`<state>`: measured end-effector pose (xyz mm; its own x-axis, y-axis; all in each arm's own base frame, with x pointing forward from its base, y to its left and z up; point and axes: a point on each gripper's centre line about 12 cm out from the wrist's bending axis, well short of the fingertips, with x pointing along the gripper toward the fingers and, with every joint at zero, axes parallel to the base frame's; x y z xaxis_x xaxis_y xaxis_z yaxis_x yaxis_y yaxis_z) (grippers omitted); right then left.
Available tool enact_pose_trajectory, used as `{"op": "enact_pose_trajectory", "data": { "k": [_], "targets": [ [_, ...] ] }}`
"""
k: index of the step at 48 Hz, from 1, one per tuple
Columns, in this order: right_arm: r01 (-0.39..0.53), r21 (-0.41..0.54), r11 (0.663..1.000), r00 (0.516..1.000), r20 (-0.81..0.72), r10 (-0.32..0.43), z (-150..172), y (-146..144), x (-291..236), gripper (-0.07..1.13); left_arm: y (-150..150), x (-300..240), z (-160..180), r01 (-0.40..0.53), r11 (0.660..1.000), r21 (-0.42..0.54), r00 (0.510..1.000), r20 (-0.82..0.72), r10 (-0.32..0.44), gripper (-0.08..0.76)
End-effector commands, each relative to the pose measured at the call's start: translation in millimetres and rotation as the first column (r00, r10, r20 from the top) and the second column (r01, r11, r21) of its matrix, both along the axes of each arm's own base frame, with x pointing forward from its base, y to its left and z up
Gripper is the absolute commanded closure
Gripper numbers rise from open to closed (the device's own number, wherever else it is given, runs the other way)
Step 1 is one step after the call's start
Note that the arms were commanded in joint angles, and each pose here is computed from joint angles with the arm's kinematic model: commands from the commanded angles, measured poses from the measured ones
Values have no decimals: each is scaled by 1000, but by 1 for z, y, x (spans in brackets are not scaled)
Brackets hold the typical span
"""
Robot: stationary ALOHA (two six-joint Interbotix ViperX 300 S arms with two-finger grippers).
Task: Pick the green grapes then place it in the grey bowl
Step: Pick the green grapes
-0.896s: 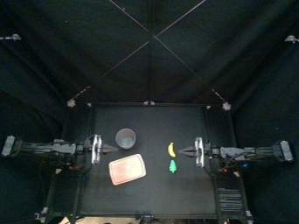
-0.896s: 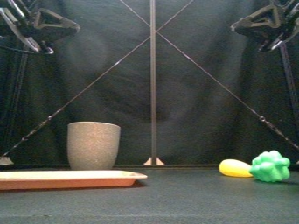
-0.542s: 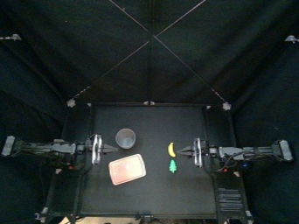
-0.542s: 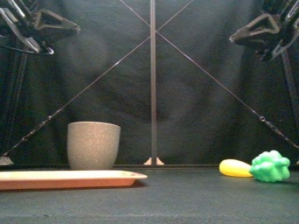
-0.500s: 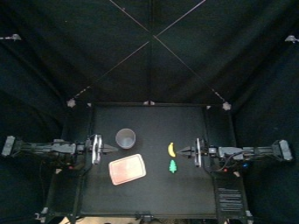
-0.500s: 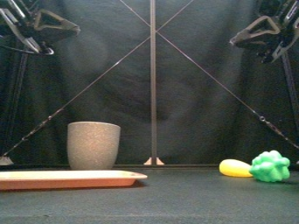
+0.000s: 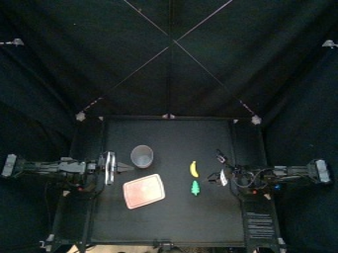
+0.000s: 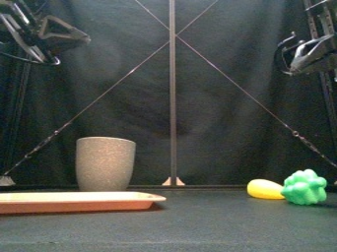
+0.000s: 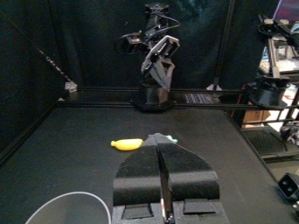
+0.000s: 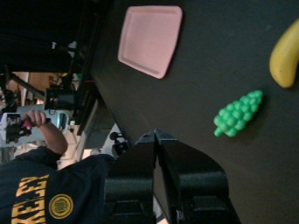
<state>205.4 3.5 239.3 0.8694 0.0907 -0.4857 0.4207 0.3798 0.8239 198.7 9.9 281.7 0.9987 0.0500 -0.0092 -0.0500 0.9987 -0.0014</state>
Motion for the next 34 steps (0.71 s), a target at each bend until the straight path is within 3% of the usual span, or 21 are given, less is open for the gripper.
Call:
{"op": "enact_pose_trajectory", "data": {
  "k": [1,12,25,34],
  "targets": [
    [21,46,999,999,-40,-19,-2,1,12,557,3,1,1,-17,1000,1,1000,-2,17,580],
    [-2,37,999,988,-155,7,-21,6,36,-4,10,0,-5,-48,999,-2,998,-37,48,580],
    [28,73,997,950,-312,-4,-57,4,47,16,9,0,-6,-48,999,-3,998,-40,48,580],
    [61,83,995,897,-441,-18,-87,-4,48,16,9,0,-7,-46,999,-4,998,-43,46,580]
  ]
}}
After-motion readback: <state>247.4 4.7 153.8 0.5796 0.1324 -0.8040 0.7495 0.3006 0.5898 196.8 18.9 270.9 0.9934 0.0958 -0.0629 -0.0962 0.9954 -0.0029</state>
